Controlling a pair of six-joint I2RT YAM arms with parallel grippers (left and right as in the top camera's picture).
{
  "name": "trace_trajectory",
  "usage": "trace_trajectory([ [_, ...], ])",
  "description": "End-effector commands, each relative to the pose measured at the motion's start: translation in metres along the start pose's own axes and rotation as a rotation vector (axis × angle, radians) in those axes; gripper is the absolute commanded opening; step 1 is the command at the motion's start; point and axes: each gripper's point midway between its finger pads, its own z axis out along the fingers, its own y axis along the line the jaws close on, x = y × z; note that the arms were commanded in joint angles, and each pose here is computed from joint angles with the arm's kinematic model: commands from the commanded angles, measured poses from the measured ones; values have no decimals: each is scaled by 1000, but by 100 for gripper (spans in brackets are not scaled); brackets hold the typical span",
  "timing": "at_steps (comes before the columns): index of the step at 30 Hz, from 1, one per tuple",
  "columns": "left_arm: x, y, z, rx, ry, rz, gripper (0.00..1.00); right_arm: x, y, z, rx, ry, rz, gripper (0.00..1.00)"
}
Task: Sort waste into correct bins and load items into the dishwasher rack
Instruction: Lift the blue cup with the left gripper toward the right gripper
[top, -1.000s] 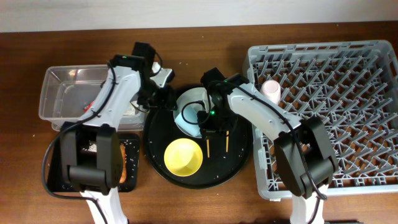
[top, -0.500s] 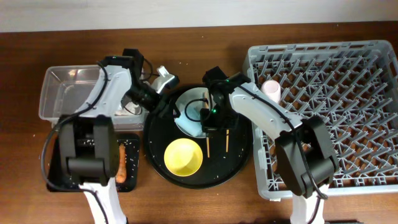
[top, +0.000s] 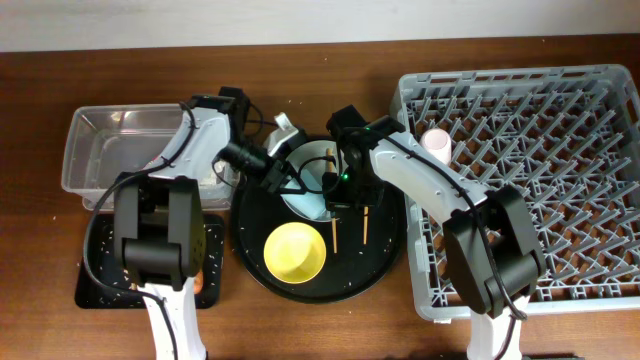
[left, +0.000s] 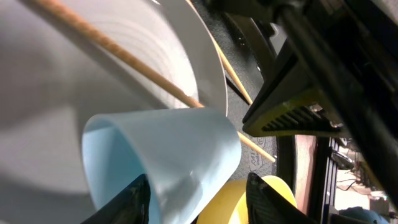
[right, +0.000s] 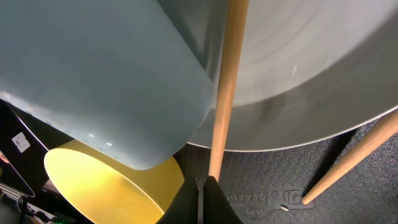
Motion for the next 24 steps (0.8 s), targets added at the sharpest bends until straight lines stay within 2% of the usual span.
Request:
trace_trajectory([
  [1,2,1,7,4,20,22,39,1,-4,-2,14,-8,10,7],
  [4,4,1,7,0,28,18,15,0,-4,-2,14,-9,10,8],
  [7,5,1,7,1,29,14,0,-2,-8,-4,11,-13,18,9],
  [8,6,0,7,5,33,8,1,-5,-13,-10,5,-16,39,11],
  [10,7,-1,7,8,36,2,0,-8,-9,-29,-94,-27,17,20],
  [12,7,-2,6,12,39,-4,0,-11,-4,-60,-201,-54,-18,33],
  [14,1,-13,-3,34,40,-22,0,-12,-14,-100,-214,-116,-50,45],
  [15,-6,-20,-9,49,29,-26,0,-11,-19,-116,-217,-141,-64,55],
  [16,-18,-32,-21,70,9,-31,0,-8,-22,-133,-243,-164,-82,70],
  [17,-34,-46,-36,100,-33,-33,0,-3,-21,-149,-317,-176,-125,78],
  [21,-101,-112,-103,310,-320,-51,0,14,-8,-192,-644,-218,-293,87],
  [23,-117,-128,-115,398,-398,-79,0,16,-4,-198,-690,-225,-309,89],
  [24,-117,-131,-111,404,-387,-79,0,17,-1,-200,-714,-229,-317,89],
])
